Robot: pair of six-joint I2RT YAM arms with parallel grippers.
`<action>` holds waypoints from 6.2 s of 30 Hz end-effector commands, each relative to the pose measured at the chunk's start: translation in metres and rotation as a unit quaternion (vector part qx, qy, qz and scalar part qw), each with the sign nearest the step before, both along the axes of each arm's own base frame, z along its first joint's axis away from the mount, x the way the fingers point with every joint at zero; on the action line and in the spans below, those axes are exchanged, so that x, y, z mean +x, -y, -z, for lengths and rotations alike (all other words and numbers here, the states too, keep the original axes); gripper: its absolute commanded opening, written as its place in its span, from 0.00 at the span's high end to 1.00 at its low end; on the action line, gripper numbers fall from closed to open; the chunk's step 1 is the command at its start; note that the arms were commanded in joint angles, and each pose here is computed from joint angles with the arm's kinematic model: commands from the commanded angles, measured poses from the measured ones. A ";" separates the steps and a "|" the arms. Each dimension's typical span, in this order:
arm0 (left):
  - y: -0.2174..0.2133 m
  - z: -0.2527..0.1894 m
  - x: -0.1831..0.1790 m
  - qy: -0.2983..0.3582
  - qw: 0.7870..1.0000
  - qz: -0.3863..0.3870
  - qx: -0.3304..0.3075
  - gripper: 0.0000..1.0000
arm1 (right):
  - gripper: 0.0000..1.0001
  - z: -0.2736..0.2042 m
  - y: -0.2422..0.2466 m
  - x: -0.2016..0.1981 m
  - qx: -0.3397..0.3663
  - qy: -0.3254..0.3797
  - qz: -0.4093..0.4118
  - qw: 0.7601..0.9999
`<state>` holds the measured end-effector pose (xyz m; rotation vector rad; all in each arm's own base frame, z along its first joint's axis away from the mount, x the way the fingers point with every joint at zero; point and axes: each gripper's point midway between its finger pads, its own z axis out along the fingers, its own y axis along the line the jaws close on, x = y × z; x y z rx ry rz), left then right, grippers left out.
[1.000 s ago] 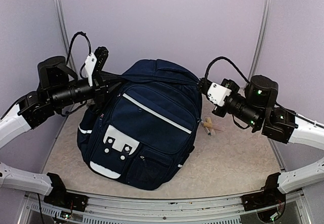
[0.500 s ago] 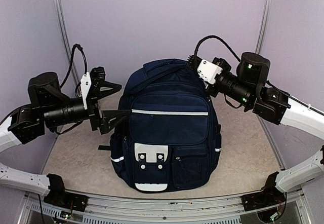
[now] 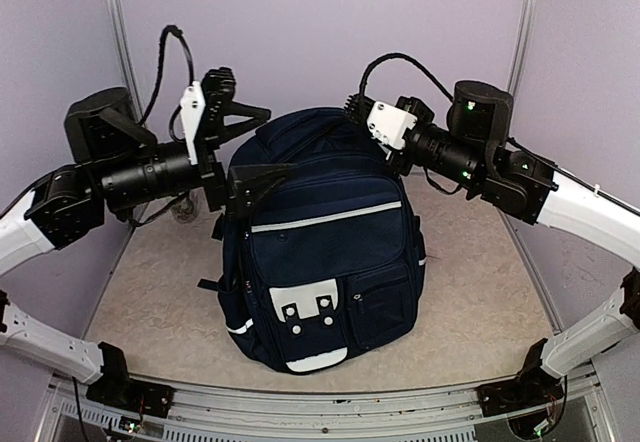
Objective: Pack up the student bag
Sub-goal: Hold the largest pocket of the student bag, then zip the student bag into the largest pocket of the bag, then pass from the left arm to the right, then pass from the right arm to the left
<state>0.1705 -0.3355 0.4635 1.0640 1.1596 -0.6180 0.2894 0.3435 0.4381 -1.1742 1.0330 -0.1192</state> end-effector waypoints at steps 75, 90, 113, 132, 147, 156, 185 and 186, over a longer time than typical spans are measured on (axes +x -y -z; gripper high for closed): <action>-0.083 -0.078 0.103 0.038 0.970 -0.228 -0.075 1.00 | 1.00 0.163 0.125 -0.039 0.179 -0.172 0.132 0.960; -0.082 -0.070 0.099 0.025 0.973 -0.216 -0.075 1.00 | 1.00 0.214 0.106 -0.060 0.196 -0.265 0.068 0.942; -0.006 -0.043 0.057 -0.004 0.988 -0.146 -0.057 1.00 | 0.00 0.020 0.010 -0.075 0.165 -0.331 -0.192 0.909; -0.003 -0.037 0.032 -0.022 0.995 -0.082 -0.059 1.00 | 1.00 0.044 -0.034 -0.054 0.128 -0.327 -0.211 0.912; -0.091 0.048 0.013 -0.168 0.973 -0.154 -0.027 0.01 | 1.00 0.050 -0.005 -0.060 0.067 -0.321 -0.309 0.893; -0.082 0.117 0.007 -0.222 0.968 -0.120 -0.012 0.01 | 1.00 0.039 -0.003 -0.044 0.060 -0.302 -0.327 0.893; -0.052 0.103 -0.013 -0.248 0.962 -0.032 -0.108 1.00 | 0.87 0.013 -0.030 0.038 0.139 -0.289 -0.252 0.913; -0.051 0.102 -0.012 -0.249 0.961 -0.037 -0.114 1.00 | 0.80 0.010 -0.028 0.043 0.150 -0.294 -0.236 0.914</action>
